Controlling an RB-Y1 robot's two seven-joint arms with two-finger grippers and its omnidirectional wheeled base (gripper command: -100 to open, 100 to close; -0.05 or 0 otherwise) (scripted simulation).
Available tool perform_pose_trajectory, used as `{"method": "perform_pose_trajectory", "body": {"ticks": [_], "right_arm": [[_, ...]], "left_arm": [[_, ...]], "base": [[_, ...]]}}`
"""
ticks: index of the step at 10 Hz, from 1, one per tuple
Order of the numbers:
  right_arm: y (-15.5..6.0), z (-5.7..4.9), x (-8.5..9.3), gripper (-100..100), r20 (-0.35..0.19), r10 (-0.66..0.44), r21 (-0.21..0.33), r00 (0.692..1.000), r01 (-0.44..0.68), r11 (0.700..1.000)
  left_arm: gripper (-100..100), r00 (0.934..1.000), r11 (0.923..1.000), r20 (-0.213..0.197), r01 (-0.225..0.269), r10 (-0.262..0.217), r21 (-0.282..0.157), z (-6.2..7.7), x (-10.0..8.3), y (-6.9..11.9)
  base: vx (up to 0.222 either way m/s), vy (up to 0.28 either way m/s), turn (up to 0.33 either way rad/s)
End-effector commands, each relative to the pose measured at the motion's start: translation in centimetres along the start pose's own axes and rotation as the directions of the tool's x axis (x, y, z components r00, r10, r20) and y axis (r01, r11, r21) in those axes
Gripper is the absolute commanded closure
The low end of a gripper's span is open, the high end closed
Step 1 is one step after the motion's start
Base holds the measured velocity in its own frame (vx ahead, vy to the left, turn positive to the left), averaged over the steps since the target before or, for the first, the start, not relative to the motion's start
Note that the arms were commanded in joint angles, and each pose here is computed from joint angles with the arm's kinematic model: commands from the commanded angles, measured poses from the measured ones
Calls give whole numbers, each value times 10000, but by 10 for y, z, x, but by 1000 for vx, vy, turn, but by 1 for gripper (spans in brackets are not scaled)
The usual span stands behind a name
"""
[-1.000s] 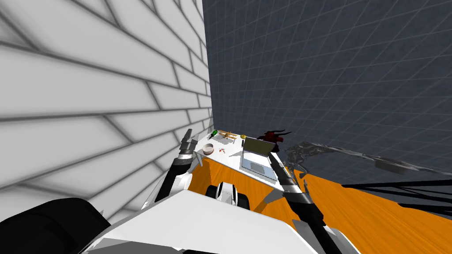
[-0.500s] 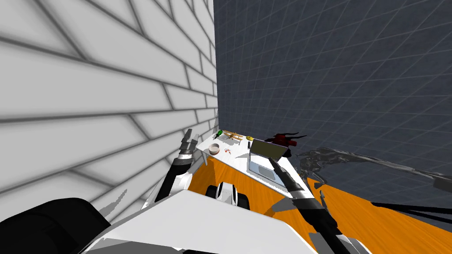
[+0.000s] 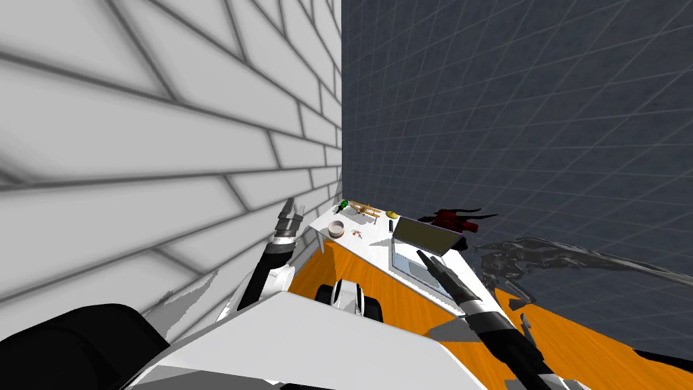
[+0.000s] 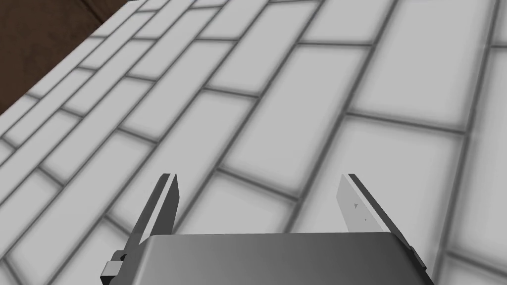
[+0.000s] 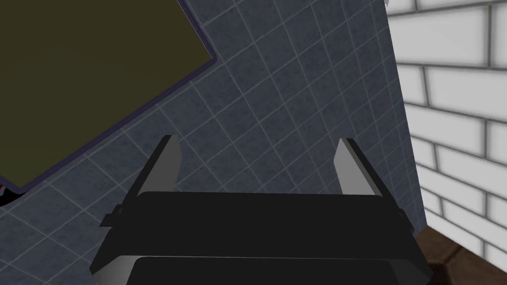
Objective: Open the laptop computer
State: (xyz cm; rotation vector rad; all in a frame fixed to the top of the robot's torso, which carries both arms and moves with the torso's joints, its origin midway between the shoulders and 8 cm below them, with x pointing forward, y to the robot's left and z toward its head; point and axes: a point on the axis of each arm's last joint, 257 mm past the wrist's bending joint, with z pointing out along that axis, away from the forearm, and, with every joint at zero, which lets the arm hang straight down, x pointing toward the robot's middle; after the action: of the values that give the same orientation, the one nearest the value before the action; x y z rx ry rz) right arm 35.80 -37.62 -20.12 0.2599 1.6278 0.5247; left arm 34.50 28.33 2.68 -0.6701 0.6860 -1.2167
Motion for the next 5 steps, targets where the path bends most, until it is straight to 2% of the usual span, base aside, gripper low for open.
{"method": "perform_pose_trajectory", "body": {"ticks": [1,2,3,5], "right_arm": [[-32,-10,2,-100,-699,-1201,462,9903,1234,9913],[-52,-18,4,-100,-1083,-1835,752,9770,1921,9785],[-54,-18,2,-100,-1201,-1980,707,9728,2073,9757],[-96,-35,0,-100,-2092,-3247,1127,9224,3525,9290]], "left_arm": [[0,10000,10000,0,-1,1,0,0,0,0],[0,10000,10000,0,0,0,0,0,0,0],[0,10000,10000,0,0,0,0,0,0,0],[0,10000,10000,0,0,0,0,0,0,0]], "base": [[20,77,219],[31,108,266],[15,87,57],[10,89,218]]}}
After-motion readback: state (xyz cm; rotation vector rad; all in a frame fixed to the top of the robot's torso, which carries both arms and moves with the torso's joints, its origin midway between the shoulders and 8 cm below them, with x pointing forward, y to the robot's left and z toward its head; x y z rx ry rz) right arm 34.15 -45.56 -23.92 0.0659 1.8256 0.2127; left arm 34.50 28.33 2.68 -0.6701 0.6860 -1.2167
